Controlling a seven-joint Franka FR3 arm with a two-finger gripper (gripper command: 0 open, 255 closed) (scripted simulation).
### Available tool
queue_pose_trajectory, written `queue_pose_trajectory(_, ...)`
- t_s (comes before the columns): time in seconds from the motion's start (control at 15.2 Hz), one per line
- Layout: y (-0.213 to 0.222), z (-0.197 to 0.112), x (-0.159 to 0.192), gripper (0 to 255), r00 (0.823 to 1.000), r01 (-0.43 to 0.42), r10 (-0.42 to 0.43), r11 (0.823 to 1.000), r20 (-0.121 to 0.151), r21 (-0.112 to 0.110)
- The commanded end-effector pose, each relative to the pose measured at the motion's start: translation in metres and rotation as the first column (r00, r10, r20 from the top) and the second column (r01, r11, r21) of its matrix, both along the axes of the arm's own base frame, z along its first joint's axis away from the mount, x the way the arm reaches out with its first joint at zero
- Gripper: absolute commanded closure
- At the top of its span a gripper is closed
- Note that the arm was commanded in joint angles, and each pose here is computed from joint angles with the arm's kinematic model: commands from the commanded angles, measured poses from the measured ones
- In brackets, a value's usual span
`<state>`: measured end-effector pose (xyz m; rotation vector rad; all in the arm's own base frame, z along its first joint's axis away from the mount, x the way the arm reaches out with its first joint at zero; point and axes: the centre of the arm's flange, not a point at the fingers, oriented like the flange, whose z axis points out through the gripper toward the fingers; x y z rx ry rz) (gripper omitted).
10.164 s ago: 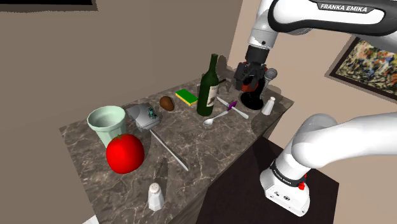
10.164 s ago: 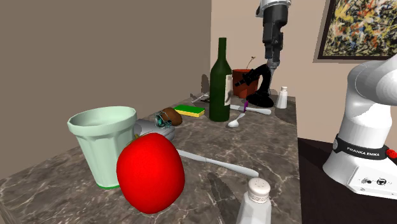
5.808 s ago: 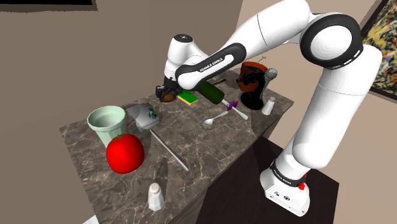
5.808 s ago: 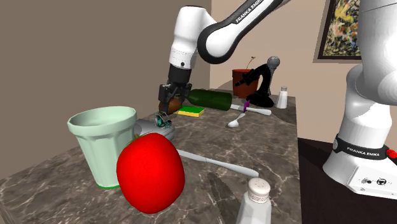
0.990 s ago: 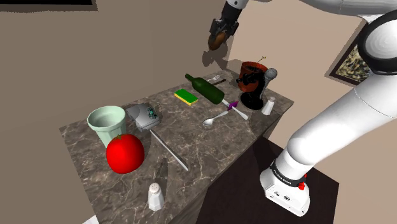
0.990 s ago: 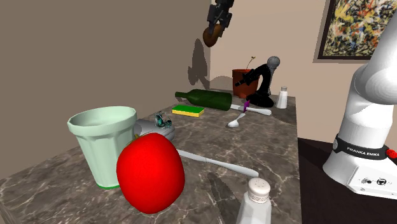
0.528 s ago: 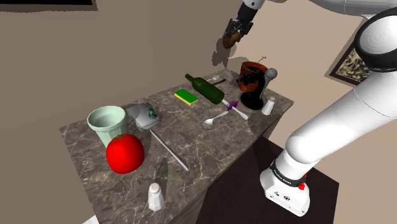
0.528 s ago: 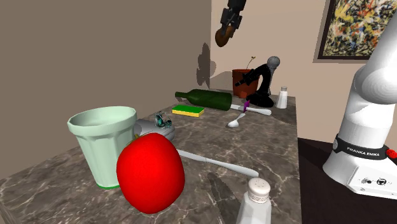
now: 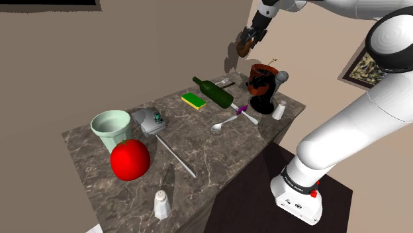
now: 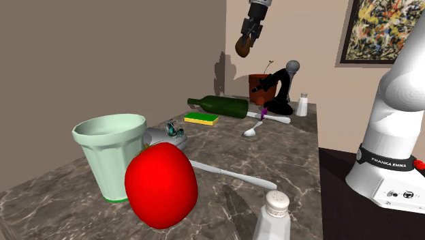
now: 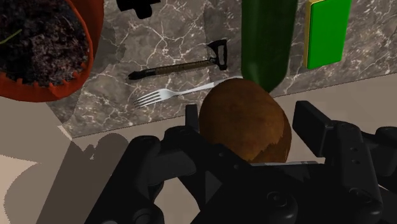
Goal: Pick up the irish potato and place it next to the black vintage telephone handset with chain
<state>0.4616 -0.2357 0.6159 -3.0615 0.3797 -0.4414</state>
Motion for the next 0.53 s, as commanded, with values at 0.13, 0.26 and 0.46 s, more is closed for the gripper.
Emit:
queue_pose_trajectory(0.13, 0.0, -0.021, 0.0, 255, 1.0, 0.0, 0.0, 1.0, 0.001, 0.0)
queue_pose_trajectory(0.26, 0.0, -0.031, 0.0, 255, 1.0, 0.0, 0.0, 1.0, 0.001, 0.0)
queue_pose_trajectory(0.46, 0.0, -0.047, 0.0, 255, 1.0, 0.0, 0.0, 1.0, 0.001, 0.0)
